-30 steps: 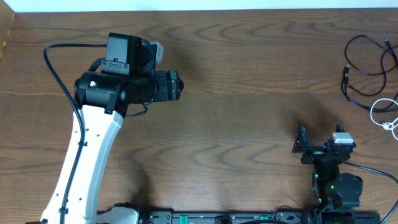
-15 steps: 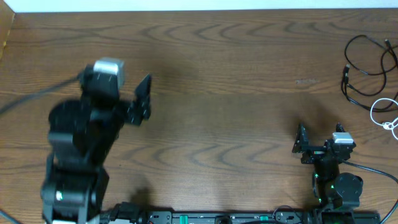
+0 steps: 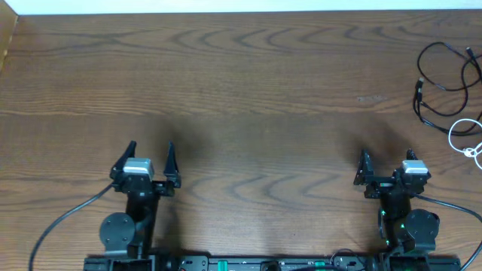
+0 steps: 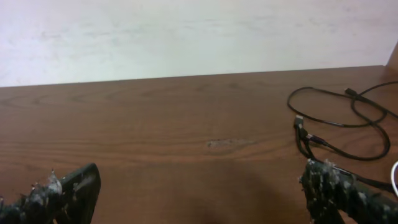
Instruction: Untangle cables
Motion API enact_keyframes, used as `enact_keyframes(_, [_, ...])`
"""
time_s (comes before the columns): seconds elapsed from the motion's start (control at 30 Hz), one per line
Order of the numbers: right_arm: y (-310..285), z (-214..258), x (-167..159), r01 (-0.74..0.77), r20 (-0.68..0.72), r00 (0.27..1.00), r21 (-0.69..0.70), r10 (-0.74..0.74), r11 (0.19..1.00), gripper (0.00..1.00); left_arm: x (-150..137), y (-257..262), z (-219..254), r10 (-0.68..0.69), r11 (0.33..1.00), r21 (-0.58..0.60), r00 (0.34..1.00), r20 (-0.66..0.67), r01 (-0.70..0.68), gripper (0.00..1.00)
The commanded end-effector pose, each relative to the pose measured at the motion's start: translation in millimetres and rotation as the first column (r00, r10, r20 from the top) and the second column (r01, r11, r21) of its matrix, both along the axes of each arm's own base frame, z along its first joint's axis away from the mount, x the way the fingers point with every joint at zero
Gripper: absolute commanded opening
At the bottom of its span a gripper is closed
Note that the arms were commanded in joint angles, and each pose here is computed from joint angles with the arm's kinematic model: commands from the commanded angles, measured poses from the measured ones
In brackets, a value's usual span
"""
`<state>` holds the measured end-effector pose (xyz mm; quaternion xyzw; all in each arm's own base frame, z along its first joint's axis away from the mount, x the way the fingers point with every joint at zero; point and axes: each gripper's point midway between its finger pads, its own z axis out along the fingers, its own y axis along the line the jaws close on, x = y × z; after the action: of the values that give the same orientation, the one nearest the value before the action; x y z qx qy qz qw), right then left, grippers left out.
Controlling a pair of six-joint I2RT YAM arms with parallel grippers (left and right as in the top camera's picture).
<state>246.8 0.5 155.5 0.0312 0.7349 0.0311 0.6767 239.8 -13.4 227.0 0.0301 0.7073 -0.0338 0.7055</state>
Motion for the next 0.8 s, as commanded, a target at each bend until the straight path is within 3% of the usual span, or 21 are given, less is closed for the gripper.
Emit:
enact_keyframes(0.0, [3,-1,0,-0.013,-0.001,1.000,0.009,0.013,1.000,0.99,-1,3,-21,0.017,1.000,0.018,1.000,0.006,-0.018,0.80])
enact_keyframes(0.3, [3,-1,0,-0.013,-0.001,1.000,0.009,0.013,1.000,0.99,4,4,-88,0.020,1.000,0.022,0.990,-0.139,-0.017,0.80])
enact_keyframes(0.77, [3,-1,0,-0.013,-0.001,1.000,0.009,0.013,1.000,0.99,4,4,-87,0.020,0.999,0.029,0.990,-0.138,-0.016,0.80])
